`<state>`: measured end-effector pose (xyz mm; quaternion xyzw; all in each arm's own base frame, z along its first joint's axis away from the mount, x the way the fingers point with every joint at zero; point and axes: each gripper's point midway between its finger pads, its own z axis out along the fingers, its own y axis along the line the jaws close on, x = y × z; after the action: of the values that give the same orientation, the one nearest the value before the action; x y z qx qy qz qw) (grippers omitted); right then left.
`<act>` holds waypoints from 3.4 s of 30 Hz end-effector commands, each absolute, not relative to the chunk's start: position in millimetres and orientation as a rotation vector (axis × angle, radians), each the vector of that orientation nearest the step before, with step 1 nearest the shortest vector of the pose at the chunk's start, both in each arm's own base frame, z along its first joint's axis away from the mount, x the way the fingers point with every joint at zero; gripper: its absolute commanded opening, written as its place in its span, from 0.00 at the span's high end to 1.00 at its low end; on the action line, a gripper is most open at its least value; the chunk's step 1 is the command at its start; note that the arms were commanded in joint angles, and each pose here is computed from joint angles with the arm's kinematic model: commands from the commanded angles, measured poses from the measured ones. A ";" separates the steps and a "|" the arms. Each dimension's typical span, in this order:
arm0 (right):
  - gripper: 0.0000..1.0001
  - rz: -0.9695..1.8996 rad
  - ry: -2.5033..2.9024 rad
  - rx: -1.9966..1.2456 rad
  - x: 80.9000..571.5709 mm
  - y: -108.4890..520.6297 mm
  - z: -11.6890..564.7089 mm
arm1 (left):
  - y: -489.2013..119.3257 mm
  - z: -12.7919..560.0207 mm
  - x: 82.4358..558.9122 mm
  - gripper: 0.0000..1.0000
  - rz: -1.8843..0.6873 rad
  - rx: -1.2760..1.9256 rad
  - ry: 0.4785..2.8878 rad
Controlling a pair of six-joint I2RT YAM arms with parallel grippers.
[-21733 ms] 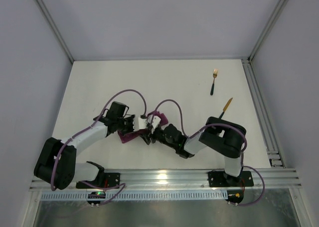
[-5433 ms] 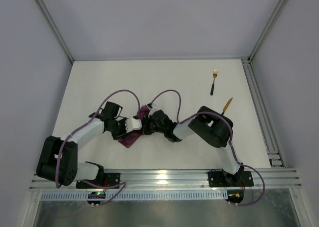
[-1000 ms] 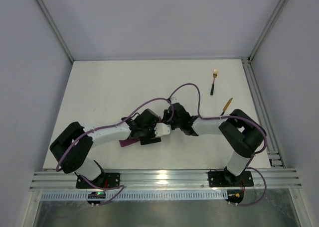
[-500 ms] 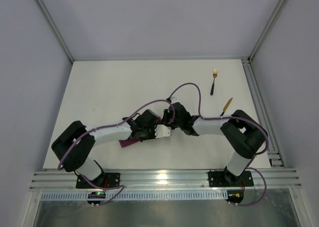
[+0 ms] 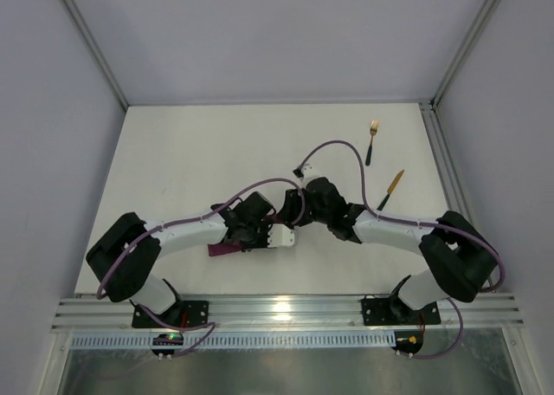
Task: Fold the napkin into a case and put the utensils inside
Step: Pick up the smaller rectangle-folded napkin from the center of the board, then pass from the left arm to the right
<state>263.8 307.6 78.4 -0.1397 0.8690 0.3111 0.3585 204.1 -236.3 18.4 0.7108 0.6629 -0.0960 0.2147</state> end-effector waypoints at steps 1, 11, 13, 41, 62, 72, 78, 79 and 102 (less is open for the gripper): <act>0.52 0.767 2.108 -0.477 260.8 295.5 107.8 | -220.1 17.0 168.1 0.81 -0.443 2.073 1.895; 0.45 0.529 1.512 -0.614 250.7 228.4 199.6 | -207.8 27.6 161.3 0.81 -0.600 2.111 1.878; 0.45 0.532 1.370 -0.773 232.7 233.9 210.6 | -207.1 32.9 161.7 0.81 -0.630 2.116 1.854; 0.39 0.189 1.101 -1.491 151.7 405.3 120.8 | -189.7 70.1 173.4 0.80 -0.739 2.003 1.864; 0.37 0.131 1.284 -1.632 159.1 412.4 37.4 | -185.3 56.0 163.2 0.80 -0.782 2.020 1.893; 0.42 -0.009 1.366 -1.672 171.1 400.2 13.2 | -182.5 52.2 158.5 0.80 -0.793 2.031 1.900; 0.72 -0.038 1.397 -1.669 174.0 396.9 5.7 | -182.4 55.0 157.5 0.80 -0.794 2.033 1.890; 0.78 -0.038 1.399 -1.669 174.0 397.3 5.5 | -182.5 55.6 157.7 0.80 -0.792 2.032 1.888; 0.96 0.287 1.567 -1.720 153.2 416.0 39.6 | -118.2 122.1 229.5 0.01 -0.590 1.416 2.134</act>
<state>173.0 411.2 23.6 -0.6709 0.6023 0.0528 0.4294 219.6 -129.2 101.0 0.5627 0.7659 -0.2149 0.2248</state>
